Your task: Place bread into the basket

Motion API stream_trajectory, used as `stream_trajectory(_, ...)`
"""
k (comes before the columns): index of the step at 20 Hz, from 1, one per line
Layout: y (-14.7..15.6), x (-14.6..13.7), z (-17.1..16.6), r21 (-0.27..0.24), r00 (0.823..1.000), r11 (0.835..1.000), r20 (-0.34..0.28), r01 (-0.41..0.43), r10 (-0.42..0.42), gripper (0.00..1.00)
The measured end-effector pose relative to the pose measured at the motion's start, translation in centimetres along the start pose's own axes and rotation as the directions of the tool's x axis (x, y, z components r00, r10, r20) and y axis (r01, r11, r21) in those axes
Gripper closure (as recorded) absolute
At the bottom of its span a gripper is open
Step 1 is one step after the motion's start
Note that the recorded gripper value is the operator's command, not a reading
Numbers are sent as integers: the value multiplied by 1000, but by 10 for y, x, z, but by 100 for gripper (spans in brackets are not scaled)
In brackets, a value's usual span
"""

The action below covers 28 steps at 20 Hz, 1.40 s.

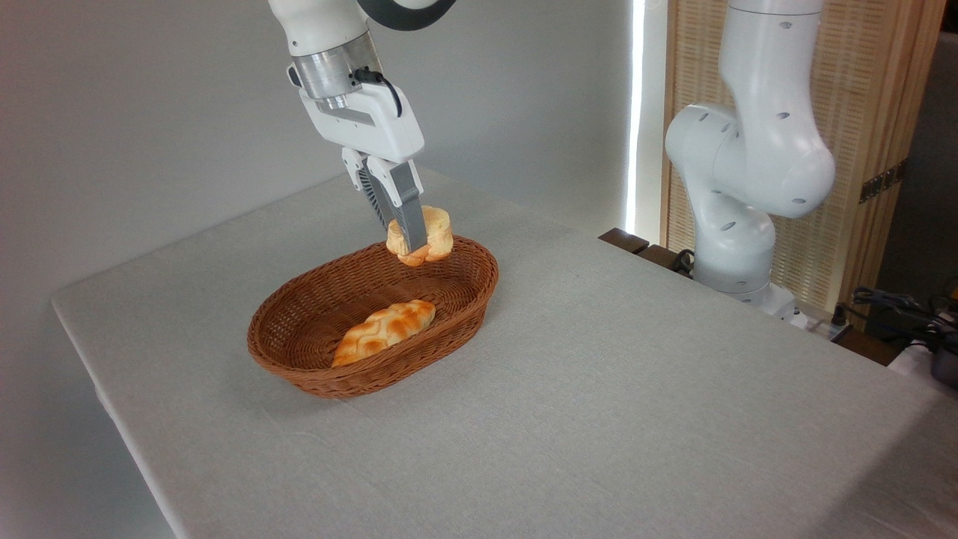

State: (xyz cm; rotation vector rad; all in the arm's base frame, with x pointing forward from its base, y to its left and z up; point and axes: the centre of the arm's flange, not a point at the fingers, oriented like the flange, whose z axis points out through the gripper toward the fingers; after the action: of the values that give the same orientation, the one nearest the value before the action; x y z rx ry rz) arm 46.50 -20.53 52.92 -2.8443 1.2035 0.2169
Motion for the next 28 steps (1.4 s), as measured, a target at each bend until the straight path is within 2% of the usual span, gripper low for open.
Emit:
stream_trajectory(10,-7,-3,1,0,1000,1000,3,17,-17,0)
stream_trajectory(15,-25,-15,-7,12,998,998,-11,59,-59,0)
stream_trajectory(18,-44,-28,-22,81,996,993,-16,88,-87,0)
stream_trajectory(20,-69,-43,-40,101,994,989,-45,107,-103,0)
stream_trajectory(24,-128,-90,-69,86,989,989,-100,122,-113,0)
stream_trajectory(26,-141,-104,-80,63,984,988,-121,138,-130,0)
stream_trajectory(28,-144,-111,-83,47,984,988,-111,148,-142,0)
